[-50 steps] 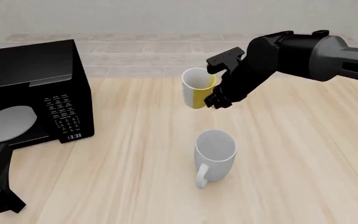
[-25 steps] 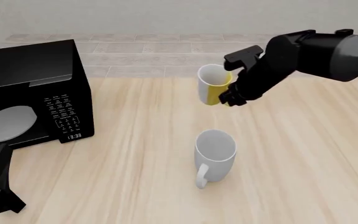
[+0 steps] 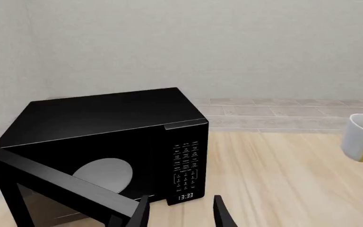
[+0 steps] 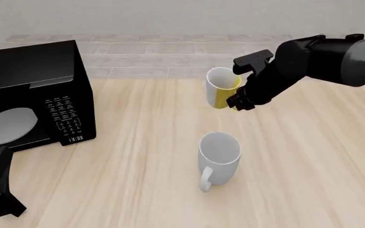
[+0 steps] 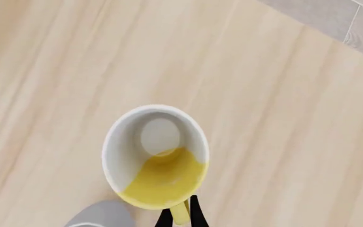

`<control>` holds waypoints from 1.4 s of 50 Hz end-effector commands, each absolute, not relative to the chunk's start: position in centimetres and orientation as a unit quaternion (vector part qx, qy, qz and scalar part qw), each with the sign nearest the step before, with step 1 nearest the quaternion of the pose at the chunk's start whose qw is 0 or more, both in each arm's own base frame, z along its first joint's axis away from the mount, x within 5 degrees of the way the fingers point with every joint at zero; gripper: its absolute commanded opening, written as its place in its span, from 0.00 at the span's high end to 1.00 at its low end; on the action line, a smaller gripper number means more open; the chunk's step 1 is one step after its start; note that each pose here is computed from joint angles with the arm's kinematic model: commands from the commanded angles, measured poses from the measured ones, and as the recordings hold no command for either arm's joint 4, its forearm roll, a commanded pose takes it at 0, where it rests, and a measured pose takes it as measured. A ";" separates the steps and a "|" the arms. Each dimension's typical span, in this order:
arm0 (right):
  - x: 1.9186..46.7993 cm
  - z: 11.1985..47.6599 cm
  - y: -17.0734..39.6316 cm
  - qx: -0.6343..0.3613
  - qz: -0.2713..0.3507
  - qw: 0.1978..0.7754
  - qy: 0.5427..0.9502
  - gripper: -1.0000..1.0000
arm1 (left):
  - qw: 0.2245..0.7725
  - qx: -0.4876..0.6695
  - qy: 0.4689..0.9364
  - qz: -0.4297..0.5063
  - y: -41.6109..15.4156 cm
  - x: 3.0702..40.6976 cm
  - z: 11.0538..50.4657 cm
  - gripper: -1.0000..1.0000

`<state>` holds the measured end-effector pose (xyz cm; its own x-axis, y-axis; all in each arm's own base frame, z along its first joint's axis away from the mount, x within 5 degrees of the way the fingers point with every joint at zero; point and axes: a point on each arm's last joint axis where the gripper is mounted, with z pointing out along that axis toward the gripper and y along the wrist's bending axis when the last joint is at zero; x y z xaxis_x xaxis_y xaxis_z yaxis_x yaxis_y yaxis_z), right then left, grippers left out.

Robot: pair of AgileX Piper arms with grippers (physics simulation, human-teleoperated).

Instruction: Put the yellow and white mug to the front of the white mug.

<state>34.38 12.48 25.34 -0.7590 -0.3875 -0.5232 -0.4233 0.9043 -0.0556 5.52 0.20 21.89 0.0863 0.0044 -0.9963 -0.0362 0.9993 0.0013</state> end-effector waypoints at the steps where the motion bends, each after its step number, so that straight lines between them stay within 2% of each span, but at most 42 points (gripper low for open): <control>1: 34.5 25.0 12.4 -0.208 0.035 0.272 0.939 1.00 | 0.737 -0.011 0.676 0.014 0.2 5.5 21.8 0.00; 70: 39.0 18.0 13.3 -0.191 0.031 0.235 0.952 1.00 | 0.737 -0.012 0.676 0.014 0.2 5.5 21.8 0.00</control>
